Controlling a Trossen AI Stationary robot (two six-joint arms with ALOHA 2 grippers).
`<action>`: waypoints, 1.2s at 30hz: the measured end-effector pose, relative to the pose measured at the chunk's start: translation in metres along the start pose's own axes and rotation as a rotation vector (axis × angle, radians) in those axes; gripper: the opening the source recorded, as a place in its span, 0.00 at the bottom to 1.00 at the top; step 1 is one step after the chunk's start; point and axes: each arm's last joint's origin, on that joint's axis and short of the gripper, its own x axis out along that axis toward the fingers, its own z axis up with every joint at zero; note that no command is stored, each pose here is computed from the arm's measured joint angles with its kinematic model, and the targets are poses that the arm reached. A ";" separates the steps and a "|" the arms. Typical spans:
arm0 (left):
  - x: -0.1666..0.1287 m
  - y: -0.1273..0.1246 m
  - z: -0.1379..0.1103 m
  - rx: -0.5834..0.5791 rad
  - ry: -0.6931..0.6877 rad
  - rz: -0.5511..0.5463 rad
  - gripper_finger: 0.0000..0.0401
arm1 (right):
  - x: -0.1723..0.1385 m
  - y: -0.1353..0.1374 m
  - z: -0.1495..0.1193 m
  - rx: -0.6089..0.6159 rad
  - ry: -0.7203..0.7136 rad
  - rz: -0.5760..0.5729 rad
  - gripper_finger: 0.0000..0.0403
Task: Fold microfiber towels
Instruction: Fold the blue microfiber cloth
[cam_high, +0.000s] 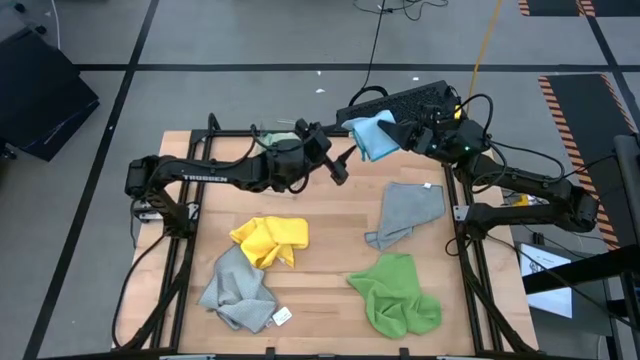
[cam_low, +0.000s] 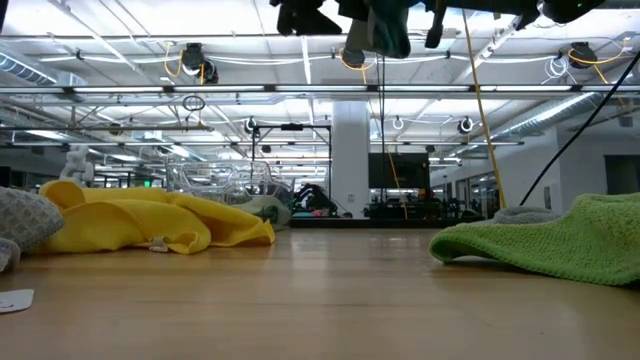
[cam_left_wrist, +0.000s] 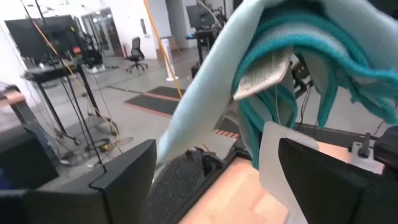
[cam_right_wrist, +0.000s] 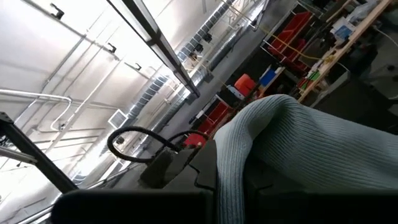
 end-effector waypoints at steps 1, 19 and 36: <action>0.000 -0.001 -0.001 -0.004 0.007 -0.003 0.85 | 0.000 0.000 0.000 0.000 0.001 -0.001 0.03; -0.011 -0.009 0.006 0.045 -0.013 0.043 0.86 | 0.000 -0.004 -0.003 0.042 0.029 -0.039 0.03; 0.016 0.008 -0.001 -0.047 -0.089 -0.044 0.86 | 0.004 -0.010 -0.007 0.052 0.085 -0.034 0.03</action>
